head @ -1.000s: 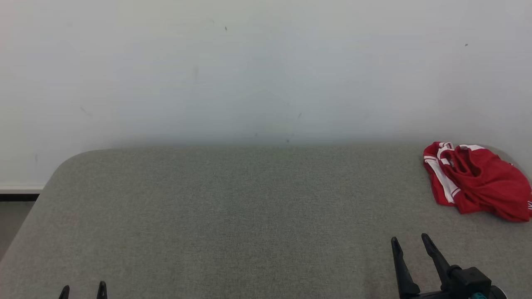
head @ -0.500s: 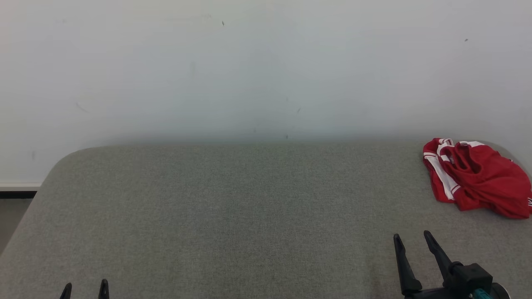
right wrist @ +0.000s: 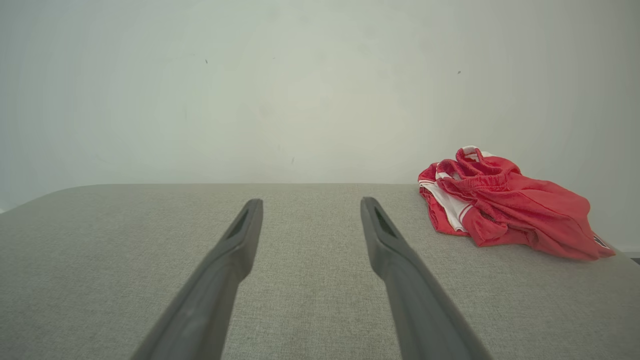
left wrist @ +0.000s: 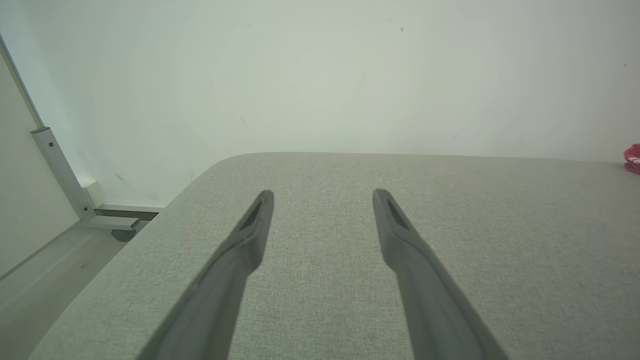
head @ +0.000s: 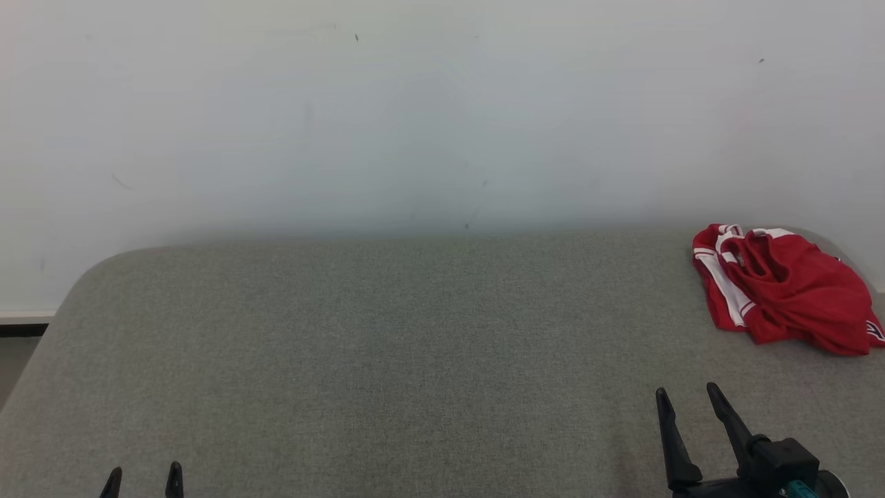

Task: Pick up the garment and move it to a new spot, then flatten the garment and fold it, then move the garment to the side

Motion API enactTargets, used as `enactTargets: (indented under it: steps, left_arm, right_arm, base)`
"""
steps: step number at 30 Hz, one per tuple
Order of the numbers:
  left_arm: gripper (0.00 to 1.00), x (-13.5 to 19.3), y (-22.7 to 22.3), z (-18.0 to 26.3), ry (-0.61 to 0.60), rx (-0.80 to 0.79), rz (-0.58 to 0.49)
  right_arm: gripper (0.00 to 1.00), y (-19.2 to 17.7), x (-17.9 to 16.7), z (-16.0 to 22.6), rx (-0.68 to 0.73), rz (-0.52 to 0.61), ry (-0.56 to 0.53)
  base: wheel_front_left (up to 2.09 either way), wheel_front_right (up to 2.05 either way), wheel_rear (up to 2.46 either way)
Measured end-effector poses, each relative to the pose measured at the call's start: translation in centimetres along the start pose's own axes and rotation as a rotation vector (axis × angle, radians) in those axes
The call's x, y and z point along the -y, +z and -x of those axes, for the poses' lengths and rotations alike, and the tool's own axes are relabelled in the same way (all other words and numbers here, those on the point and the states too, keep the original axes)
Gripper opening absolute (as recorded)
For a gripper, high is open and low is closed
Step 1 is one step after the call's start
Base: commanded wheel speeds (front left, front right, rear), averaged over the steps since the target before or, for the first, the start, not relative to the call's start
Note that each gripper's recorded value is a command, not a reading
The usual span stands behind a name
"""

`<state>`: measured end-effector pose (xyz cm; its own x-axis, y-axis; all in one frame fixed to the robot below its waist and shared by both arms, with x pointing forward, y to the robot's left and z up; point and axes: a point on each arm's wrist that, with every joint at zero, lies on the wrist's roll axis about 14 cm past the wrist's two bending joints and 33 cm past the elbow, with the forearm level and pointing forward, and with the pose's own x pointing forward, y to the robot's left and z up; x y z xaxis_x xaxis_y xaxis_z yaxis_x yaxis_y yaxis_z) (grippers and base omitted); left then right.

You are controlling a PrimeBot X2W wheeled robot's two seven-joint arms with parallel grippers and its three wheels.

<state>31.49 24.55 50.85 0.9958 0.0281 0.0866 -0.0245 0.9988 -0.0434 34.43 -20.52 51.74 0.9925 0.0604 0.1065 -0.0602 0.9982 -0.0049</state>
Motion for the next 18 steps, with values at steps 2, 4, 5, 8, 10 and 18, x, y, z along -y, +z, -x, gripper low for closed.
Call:
enactTargets:
  steps: [2, 4, 5, 8, 10, 18]
  left_arm:
    - [1.0, 0.1, -0.1, -0.1, -0.003, -0.002, 0.0]
    - [1.0, 0.1, -0.1, -0.1, -0.004, -0.004, 0.003]
    - [1.0, 0.1, -0.1, -0.1, -0.004, -0.005, 0.003]
    - [1.0, 0.1, -0.2, -0.2, -0.004, -0.007, 0.003]
    - [1.0, 0.0, -0.3, -0.2, -0.003, -0.011, 0.002]
    - [0.0, 0.6, -3.6, 1.2, 0.01, -0.115, 0.041]
  right_arm:
    - [1.0, 0.0, 0.1, 0.0, -0.001, 0.0, -0.002]
    - [1.0, -0.1, 0.1, 0.0, -0.003, 0.001, -0.003]
    - [1.0, -0.1, 0.1, 0.0, -0.004, 0.001, -0.004]
    - [1.0, -0.2, 0.2, 0.0, -0.006, 0.0, -0.005]
    - [1.0, -0.3, 0.2, 0.0, -0.009, 0.0, -0.005]
    - [0.0, -4.0, 0.1, 1.9, -0.13, -0.026, -0.019]
  base:
    - [0.0, 0.0, 0.0]
    - [0.0, 0.0, 0.0]
    - [0.0, 0.0, 0.0]
    - [0.0, 0.0, 0.0]
    - [0.0, 0.0, 0.0]
    - [0.0, 0.0, 0.0]
